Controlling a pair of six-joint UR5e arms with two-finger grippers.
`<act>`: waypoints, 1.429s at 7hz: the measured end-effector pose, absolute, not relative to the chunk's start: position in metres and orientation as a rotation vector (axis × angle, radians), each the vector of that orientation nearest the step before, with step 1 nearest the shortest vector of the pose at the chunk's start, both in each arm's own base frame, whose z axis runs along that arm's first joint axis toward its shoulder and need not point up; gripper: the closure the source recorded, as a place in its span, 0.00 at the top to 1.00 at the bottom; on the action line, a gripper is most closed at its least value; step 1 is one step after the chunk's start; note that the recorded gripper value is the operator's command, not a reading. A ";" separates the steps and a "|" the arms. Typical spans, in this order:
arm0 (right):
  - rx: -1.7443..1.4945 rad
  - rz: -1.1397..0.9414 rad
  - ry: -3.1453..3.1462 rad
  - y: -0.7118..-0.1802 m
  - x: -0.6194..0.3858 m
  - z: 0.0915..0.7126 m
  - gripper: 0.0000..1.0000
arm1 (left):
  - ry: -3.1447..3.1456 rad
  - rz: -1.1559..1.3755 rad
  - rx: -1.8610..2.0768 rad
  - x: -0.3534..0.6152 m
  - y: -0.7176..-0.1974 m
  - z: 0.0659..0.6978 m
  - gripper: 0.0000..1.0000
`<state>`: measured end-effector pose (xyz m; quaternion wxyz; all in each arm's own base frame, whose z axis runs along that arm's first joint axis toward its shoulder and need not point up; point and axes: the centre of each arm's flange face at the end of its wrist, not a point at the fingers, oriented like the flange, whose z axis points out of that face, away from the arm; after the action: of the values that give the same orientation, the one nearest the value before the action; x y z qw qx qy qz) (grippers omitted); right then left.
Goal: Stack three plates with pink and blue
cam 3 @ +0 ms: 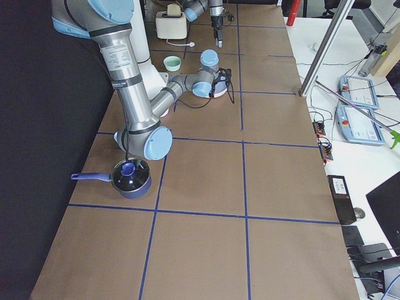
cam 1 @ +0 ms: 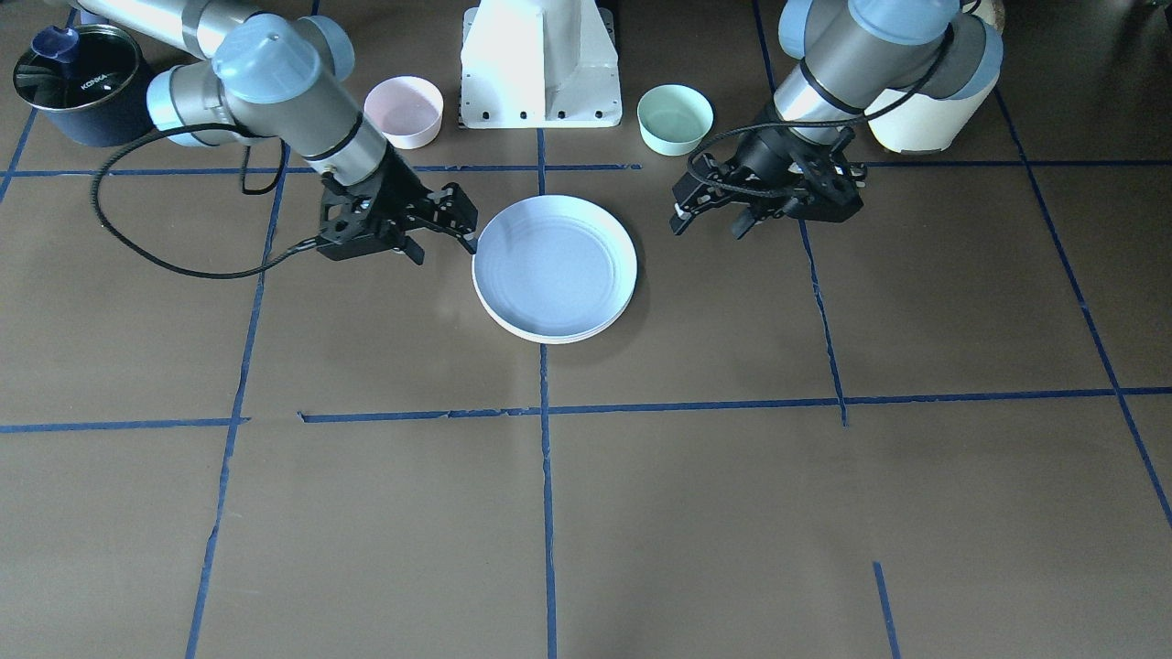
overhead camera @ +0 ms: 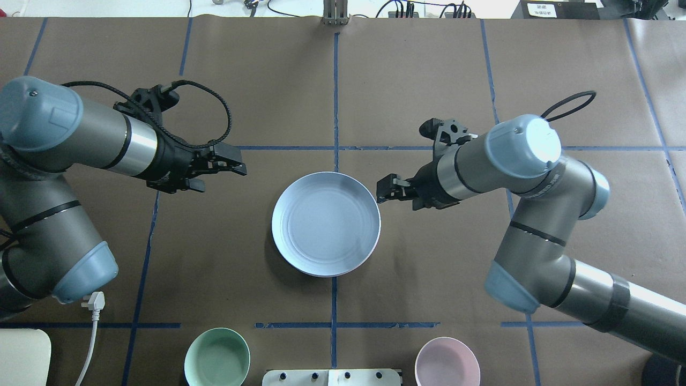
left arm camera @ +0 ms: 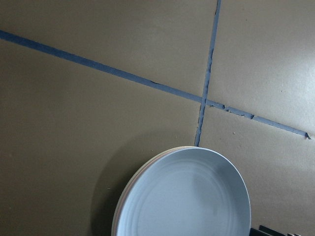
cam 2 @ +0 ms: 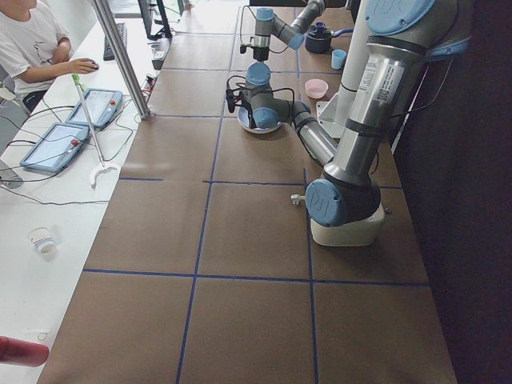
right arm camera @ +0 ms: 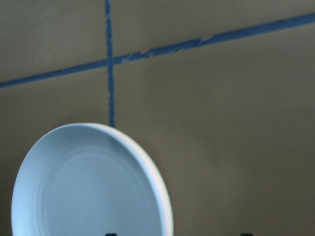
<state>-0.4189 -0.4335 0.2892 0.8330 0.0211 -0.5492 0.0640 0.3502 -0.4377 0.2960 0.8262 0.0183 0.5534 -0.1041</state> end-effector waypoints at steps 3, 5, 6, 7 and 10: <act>0.127 0.064 -1.044 -0.484 -0.255 0.402 1.00 | 0.977 0.038 0.166 0.200 -0.452 0.457 1.00; 0.177 -0.048 -0.929 -0.494 -0.134 0.477 1.00 | 0.905 0.162 0.251 0.081 -0.465 0.547 1.00; 0.182 -0.090 -0.880 -0.492 -0.078 0.506 1.00 | 0.870 0.199 0.276 0.033 -0.467 0.580 1.00; 0.176 -0.133 -0.832 -0.489 -0.026 0.530 1.00 | 0.832 0.223 0.272 -0.010 -0.466 0.603 1.00; 0.116 -0.232 -0.772 -0.467 0.064 0.601 1.00 | 0.777 0.221 0.171 -0.063 -0.468 0.623 1.00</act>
<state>0.0637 -0.4666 0.6005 0.9181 0.0566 -0.3756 -0.1130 -0.0626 -0.4681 0.6229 0.9159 0.0830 0.3777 0.1075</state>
